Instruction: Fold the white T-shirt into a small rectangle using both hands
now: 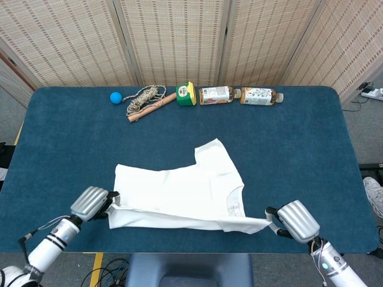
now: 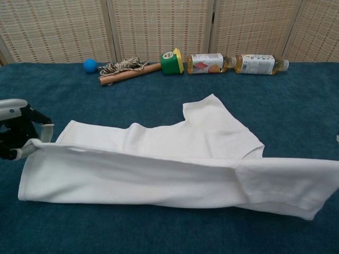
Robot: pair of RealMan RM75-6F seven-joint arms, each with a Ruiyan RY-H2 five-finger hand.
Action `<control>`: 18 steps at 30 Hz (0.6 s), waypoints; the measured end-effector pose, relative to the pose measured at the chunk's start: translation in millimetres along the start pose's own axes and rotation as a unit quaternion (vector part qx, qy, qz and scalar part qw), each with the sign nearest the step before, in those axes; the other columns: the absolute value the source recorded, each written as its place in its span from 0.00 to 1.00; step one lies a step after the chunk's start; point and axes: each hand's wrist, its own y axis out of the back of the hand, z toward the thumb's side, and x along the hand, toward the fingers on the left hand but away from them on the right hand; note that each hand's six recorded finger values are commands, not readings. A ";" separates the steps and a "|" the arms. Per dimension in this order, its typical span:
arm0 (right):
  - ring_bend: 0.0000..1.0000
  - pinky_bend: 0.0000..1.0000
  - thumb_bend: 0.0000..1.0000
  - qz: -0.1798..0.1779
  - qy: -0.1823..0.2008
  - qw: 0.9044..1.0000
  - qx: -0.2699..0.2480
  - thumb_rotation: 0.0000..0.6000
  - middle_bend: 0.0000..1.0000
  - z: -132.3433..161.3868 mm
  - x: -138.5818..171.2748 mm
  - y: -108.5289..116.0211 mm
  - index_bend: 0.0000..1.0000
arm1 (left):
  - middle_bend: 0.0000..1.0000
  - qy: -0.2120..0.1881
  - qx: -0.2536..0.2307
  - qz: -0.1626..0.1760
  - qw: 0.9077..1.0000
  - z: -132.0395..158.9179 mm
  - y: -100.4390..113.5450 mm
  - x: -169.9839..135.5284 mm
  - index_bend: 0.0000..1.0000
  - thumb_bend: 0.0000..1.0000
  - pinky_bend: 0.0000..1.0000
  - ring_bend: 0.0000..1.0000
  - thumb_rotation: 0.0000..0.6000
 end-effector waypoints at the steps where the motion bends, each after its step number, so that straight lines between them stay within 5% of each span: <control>1: 0.96 1.00 0.60 -0.003 -0.003 1.000 0.002 1.00 0.97 -1.1 -3.7 0.1 0.85 | 0.89 0.002 0.003 -0.003 1.000 0.0 -0.3 6.6 0.61 0.58 0.94 0.82 1.00; 18: 0.96 1.00 0.60 -0.027 -0.030 0.999 0.023 1.00 0.97 -7.1 -59.8 -6.4 0.85 | 0.89 0.053 0.033 -0.021 0.998 -12.2 5.2 89.8 0.58 0.58 0.94 0.82 1.00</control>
